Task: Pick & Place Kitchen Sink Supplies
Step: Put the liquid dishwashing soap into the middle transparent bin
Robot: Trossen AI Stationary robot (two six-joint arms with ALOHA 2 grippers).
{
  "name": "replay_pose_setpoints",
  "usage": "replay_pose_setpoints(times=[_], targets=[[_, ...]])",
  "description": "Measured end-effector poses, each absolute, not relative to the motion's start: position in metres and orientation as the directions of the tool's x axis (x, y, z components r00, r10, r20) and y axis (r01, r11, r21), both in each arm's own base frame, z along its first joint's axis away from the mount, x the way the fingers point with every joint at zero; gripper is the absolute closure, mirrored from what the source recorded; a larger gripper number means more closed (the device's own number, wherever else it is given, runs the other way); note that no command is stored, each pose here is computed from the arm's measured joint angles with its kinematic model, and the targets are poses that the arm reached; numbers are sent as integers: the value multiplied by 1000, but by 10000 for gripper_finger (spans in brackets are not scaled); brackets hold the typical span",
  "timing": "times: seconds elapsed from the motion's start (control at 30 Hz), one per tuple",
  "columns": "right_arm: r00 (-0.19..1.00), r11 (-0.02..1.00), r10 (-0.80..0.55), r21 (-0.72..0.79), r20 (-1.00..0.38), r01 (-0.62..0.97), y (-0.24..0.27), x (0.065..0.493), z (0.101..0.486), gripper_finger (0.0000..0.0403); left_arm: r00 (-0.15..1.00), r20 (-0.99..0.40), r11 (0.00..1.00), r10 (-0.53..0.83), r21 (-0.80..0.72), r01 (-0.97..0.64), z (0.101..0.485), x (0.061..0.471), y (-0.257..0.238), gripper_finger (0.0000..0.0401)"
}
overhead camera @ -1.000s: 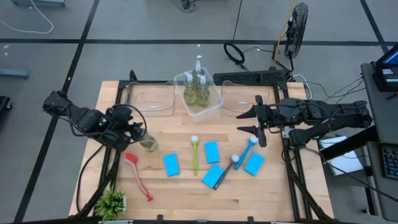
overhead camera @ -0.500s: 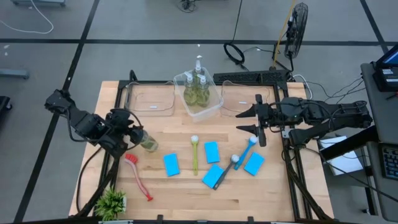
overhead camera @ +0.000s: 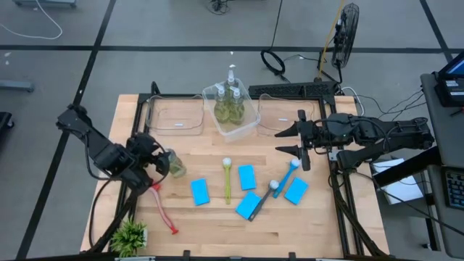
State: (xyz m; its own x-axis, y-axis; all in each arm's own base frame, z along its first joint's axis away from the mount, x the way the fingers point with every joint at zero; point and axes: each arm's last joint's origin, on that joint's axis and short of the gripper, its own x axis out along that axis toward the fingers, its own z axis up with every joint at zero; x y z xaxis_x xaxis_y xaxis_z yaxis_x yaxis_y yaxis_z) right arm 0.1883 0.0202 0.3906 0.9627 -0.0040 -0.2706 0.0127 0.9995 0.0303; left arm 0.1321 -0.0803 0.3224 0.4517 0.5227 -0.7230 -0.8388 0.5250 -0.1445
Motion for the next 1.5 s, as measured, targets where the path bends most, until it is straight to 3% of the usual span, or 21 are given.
replay_pose_setpoints(times=[0.33,0.8,1.5], targets=[[963,999,-4,30,-271,13,20,188,391,216,412,-688,571,598,5,-821,305,152,-98,146],[959,997,75,52,-274,-63,23,188,390,216,347,-654,561,672,143,-815,286,173,-106,146],[959,997,75,52,-274,-63,23,188,390,216,326,-646,549,691,175,-817,283,178,-104,146]])
